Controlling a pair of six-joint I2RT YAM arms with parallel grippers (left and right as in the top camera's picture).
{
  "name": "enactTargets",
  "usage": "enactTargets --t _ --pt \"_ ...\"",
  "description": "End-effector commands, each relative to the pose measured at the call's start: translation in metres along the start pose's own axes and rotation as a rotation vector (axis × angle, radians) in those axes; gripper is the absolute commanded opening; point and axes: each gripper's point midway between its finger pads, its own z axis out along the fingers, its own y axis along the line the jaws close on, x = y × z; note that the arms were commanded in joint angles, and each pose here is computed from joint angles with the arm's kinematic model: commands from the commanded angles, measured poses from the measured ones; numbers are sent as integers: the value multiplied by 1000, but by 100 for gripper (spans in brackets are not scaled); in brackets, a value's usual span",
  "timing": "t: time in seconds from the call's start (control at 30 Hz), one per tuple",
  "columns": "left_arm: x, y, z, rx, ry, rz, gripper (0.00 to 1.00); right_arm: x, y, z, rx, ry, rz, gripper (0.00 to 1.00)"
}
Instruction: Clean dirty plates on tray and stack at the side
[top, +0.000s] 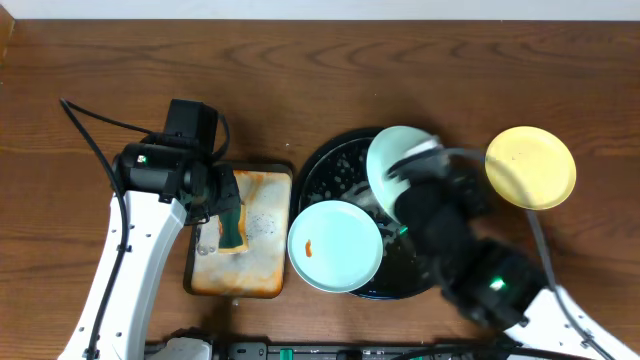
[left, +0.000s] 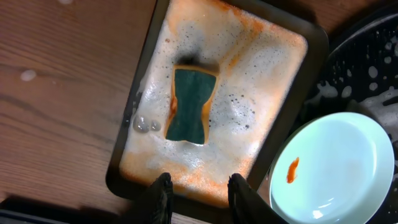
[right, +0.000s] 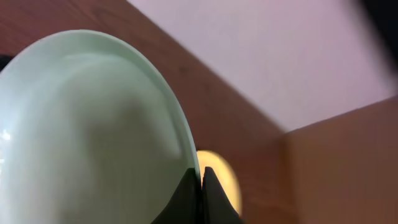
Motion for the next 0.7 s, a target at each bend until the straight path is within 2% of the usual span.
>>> enactTargets --t 0.0,0.2,0.67 --pt "0 2 -1 -2 -5 0 32 -10 -19 -15 240 4 -148 1" --pt "0 2 -1 -2 -5 0 31 -12 -13 -16 343 25 -231 1" --pt "-1 2 -1 0 -8 -1 31 -13 -9 -14 345 27 -237 1"
